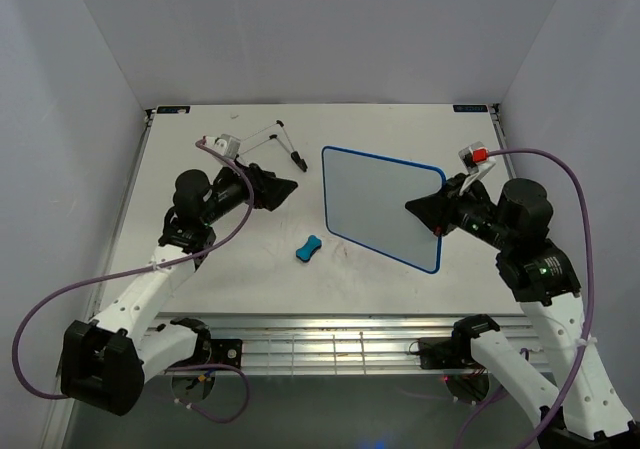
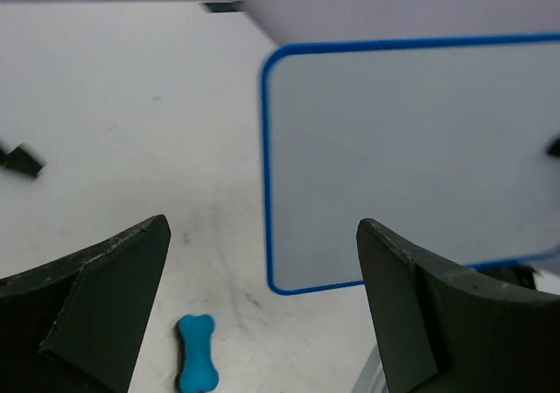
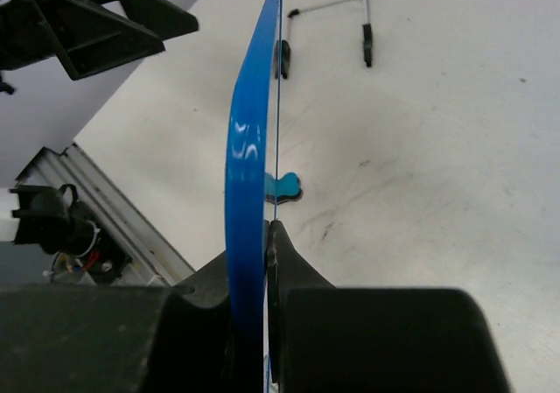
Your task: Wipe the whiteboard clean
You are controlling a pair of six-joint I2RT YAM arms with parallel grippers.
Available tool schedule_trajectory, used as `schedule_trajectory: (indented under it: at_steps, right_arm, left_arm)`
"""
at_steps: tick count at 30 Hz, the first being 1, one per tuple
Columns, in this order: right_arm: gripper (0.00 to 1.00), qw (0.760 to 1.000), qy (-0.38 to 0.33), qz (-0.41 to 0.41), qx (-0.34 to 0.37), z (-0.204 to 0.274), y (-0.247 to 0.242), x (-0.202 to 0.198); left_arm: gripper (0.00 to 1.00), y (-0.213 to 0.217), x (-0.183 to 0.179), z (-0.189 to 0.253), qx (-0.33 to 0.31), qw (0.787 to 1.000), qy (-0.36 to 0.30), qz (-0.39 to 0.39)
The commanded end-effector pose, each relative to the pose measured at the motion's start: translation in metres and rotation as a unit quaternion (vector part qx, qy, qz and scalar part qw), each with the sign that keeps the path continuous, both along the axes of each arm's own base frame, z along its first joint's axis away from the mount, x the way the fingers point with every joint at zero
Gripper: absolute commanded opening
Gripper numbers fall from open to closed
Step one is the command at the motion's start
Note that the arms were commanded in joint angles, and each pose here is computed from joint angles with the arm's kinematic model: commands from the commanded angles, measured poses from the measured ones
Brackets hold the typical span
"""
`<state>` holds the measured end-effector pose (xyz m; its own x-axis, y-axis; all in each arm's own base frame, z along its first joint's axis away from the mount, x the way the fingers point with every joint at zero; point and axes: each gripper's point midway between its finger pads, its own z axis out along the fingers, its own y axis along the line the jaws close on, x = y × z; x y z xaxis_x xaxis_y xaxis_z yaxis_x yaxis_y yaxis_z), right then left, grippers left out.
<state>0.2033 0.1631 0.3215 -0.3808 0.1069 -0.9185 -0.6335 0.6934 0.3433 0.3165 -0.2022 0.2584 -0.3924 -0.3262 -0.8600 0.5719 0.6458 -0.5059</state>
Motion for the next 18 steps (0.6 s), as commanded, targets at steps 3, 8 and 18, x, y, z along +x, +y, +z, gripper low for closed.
schedule_trajectory:
  at_steps: [3, 8, 18]
  right_arm:
    - [0.08, 0.986, -0.127, 0.096, 0.058, 0.097, 0.012, -0.052]
    - [0.08, 0.976, -0.140, 0.155, 0.062, 0.110, 0.019, -0.076]
    - [0.08, 0.968, -0.150, 0.195, 0.055, 0.110, 0.024, -0.085]
  left_arm:
    - [0.98, -0.046, -0.087, 0.041, -0.017, 0.938, -0.163, -0.306]
    - [0.98, -0.051, -0.110, 0.047, -0.039, 0.904, -0.156, -0.397]
    - [0.93, -0.045, -0.146, 0.063, -0.059, 0.858, -0.182, -0.477]
